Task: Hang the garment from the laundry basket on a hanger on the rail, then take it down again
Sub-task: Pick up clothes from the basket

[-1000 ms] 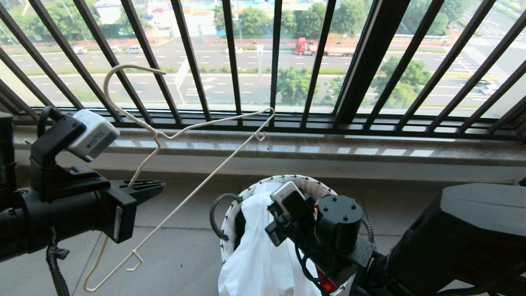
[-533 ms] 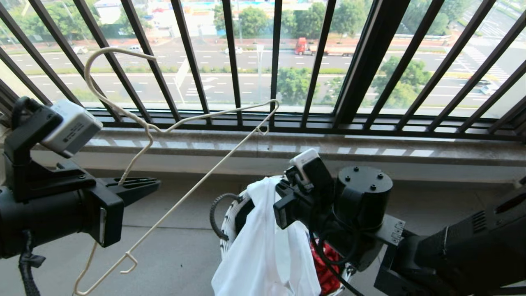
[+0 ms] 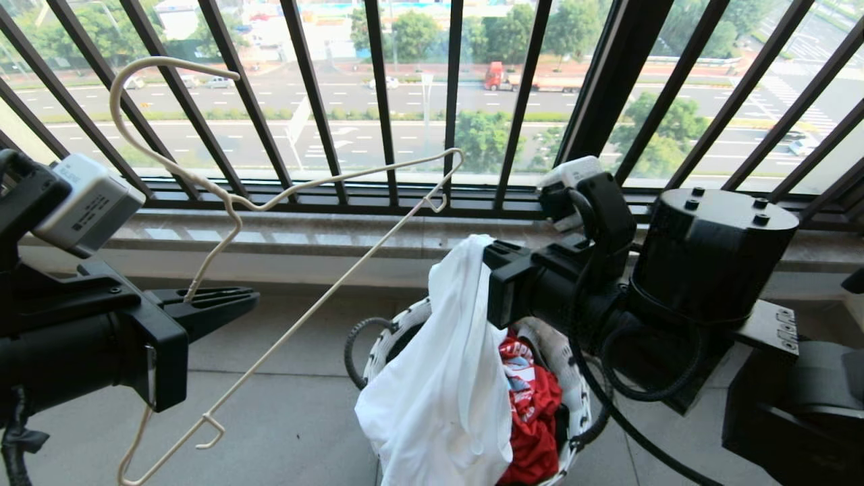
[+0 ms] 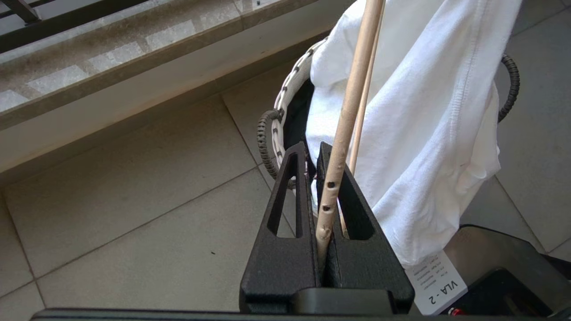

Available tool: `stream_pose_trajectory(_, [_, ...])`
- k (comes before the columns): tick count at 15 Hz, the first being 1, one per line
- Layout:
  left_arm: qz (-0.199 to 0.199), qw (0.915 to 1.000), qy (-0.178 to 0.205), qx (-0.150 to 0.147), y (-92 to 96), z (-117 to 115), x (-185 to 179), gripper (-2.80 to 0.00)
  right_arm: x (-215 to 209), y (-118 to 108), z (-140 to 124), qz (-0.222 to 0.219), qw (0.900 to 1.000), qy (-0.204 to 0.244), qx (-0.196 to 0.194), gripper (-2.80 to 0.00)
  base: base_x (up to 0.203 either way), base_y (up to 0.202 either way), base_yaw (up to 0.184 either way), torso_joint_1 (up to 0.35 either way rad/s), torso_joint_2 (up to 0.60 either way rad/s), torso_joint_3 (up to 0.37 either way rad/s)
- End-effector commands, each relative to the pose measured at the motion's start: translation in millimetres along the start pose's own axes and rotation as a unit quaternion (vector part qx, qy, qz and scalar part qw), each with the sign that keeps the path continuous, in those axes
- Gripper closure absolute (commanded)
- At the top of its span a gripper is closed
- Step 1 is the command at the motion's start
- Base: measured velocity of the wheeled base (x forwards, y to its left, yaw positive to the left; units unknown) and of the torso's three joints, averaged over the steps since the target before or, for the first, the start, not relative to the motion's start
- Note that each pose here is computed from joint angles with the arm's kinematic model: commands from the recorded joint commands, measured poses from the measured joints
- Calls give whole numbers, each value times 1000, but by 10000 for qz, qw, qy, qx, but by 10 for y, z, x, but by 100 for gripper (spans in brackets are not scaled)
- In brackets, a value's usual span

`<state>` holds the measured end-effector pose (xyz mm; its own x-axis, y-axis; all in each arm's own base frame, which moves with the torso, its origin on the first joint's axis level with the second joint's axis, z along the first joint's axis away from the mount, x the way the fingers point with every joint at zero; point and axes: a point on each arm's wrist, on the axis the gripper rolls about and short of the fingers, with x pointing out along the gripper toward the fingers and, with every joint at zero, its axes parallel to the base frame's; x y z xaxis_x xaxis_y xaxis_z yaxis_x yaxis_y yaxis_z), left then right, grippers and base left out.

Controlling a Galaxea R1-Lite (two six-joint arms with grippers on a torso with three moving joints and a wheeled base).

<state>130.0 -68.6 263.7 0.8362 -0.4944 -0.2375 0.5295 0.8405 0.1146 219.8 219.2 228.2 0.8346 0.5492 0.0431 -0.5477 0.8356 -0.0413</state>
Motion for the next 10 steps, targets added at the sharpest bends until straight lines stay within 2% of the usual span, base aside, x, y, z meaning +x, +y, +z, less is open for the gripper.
stream_pose_trajectory(1, [4,10000,-27,2,0,5,-14,0,-125,-39,182,-36,9997,-237,53,0,0,0,0,0,0,0])
stream_pose_trajectory(10, [29,10000,-46,-21,2,5,-25,0,-182,-63,339,-112,9987,-468,186,0,0,0,0,0,0,0])
